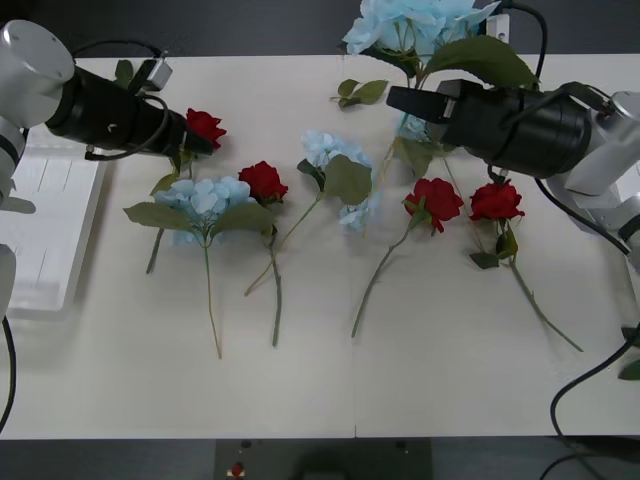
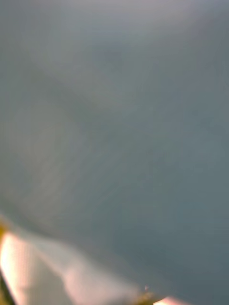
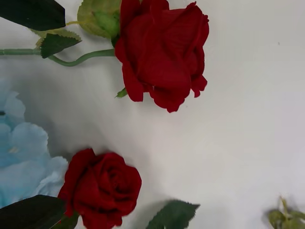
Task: Put the red flowers into the right box and the blue flowers into the left box
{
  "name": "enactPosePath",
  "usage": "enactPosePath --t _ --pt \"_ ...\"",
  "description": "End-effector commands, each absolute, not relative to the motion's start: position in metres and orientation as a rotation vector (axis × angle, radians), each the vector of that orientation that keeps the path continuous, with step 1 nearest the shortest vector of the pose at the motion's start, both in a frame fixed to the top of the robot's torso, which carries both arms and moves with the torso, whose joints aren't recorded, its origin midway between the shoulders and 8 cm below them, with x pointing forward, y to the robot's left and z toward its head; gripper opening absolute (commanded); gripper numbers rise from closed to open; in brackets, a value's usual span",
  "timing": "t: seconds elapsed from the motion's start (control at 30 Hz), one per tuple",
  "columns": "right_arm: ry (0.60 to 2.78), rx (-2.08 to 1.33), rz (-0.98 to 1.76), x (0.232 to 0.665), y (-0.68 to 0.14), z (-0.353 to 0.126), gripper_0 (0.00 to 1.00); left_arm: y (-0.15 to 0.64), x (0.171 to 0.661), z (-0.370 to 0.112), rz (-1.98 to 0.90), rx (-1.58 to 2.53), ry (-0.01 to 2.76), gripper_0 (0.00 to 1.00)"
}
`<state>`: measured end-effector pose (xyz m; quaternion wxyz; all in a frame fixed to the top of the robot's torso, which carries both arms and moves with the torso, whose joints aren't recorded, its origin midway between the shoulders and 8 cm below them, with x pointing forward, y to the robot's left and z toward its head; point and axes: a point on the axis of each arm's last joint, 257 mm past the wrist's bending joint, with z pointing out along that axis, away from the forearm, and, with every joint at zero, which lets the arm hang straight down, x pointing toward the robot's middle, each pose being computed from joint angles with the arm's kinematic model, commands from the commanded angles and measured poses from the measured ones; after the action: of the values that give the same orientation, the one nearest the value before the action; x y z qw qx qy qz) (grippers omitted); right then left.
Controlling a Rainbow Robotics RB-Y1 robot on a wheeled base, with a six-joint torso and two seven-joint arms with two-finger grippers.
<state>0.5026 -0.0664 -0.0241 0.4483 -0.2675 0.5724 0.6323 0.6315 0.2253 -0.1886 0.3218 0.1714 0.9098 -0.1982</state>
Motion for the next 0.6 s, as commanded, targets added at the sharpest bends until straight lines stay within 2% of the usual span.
enactPosePath --t 0.03,0.27,0.6 --pt "1.277 -0.722 1.572 0.493 -0.045 0.014 0.0 0.229 0.636 -0.128 -0.522 0.632 2.238 1.0" --pt "1.229 -0.71 1.593 0.492 -0.028 0.023 0.0 0.208 0.61 -0.106 -0.685 0.782 2.144 1.0" --pt "1.243 -0.734 1.526 0.504 0.004 0.026 0.0 0.166 0.544 -0.073 -1.058 0.956 2.035 1.0"
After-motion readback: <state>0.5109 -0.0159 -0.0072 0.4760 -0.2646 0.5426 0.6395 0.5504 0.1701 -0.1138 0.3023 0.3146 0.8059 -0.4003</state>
